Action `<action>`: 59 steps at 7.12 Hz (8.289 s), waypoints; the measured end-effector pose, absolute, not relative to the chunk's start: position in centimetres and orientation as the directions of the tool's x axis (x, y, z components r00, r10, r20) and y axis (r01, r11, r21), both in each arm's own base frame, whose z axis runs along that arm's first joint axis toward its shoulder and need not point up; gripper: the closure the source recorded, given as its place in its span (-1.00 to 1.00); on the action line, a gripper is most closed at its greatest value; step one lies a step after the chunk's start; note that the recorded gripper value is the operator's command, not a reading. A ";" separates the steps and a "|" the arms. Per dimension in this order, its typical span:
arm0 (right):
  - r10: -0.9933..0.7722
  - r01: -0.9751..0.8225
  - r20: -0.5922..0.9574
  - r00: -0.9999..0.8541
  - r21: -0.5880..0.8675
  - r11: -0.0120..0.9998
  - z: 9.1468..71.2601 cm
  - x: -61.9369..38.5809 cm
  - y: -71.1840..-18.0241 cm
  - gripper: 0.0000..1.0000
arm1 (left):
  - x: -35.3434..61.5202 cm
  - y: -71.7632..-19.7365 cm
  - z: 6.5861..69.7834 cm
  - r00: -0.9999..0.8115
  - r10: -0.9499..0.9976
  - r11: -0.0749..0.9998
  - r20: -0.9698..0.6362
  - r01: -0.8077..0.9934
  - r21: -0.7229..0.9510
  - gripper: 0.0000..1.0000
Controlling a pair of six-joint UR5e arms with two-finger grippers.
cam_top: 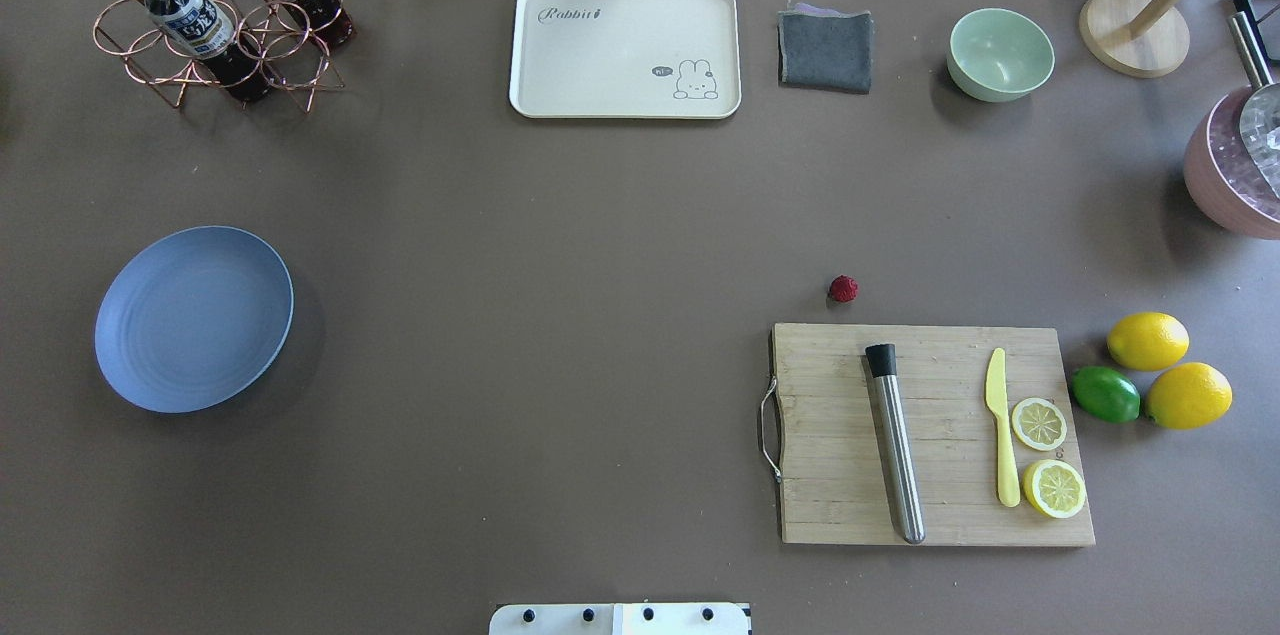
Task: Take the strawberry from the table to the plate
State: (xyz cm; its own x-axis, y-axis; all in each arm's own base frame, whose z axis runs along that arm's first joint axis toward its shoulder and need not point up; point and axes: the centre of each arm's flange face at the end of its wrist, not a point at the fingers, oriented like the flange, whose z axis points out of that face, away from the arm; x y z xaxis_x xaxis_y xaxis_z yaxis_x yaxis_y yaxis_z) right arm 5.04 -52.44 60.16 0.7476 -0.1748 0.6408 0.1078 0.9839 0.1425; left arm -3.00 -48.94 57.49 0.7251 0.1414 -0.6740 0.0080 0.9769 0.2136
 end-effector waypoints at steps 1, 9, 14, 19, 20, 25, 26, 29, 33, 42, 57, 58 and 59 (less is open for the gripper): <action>-0.172 0.107 0.645 0.744 0.139 0.984 60.2 5.0 -52.4 -1.00 | -3.0 -48.9 57.1 0.725 0.147 0.975 -0.673 0.008 0.222 -0.95; -0.165 0.104 0.666 0.727 0.131 0.986 60.6 4.8 -51.6 -1.00 | -2.7 -48.3 57.0 0.730 0.165 0.969 -0.663 0.005 0.247 -0.95; -0.165 0.106 0.667 0.726 0.129 0.986 61.0 4.8 -51.2 -1.00 | -2.7 -47.4 57.5 0.721 0.166 0.970 -0.673 0.005 0.244 -0.95; -0.165 0.108 0.668 0.726 0.126 0.986 61.4 4.9 -50.8 -1.00 | -2.7 -47.0 57.9 0.721 0.158 0.972 -0.675 0.005 0.234 -0.92; -0.168 0.109 0.667 0.726 0.129 0.986 61.3 4.9 -50.8 -1.00 | -2.7 -46.8 58.0 0.715 0.158 0.973 -0.681 0.004 0.231 -0.77; -0.183 0.121 0.684 0.706 0.138 0.983 60.6 3.8 -50.9 -1.00 | 4.4 -46.7 55.1 0.636 0.068 0.993 -0.769 0.031 0.113 -0.95; -0.188 0.127 0.689 0.700 0.139 0.982 60.5 3.4 -51.0 -1.00 | 8.0 -46.5 54.7 0.636 0.075 0.995 -0.768 0.001 0.097 -0.95; -0.205 0.151 0.691 0.693 0.139 0.979 60.5 2.1 -51.1 -1.00 | 17.0 -45.7 55.1 0.651 0.040 0.998 -0.758 0.007 0.058 -0.86; -0.208 0.161 0.692 0.692 0.133 0.978 60.8 1.6 -51.0 -1.00 | 22.6 -44.3 58.3 0.667 0.099 0.995 -0.739 -0.041 0.096 -0.72; -0.229 0.160 0.683 0.694 0.164 0.973 59.2 1.6 -51.3 -1.00 | 24.1 -45.1 60.4 0.676 0.104 0.994 -0.730 -0.046 0.099 1.00; -0.221 0.170 0.718 0.660 0.145 0.975 56.2 -3.3 -52.3 -1.00 | 53.6 -43.1 27.6 0.449 -0.050 0.998 -0.892 0.056 -0.028 1.00; -0.194 0.150 0.730 0.656 0.125 0.981 53.3 -6.2 -52.5 -1.00 | 54.7 -43.1 28.1 0.447 -0.049 0.998 -0.893 0.060 -0.024 1.00; -0.158 0.127 0.745 0.648 0.099 0.987 49.7 -9.7 -52.2 -1.00 | 55.2 -43.3 28.7 0.446 -0.049 0.998 -0.893 0.063 -0.023 -0.20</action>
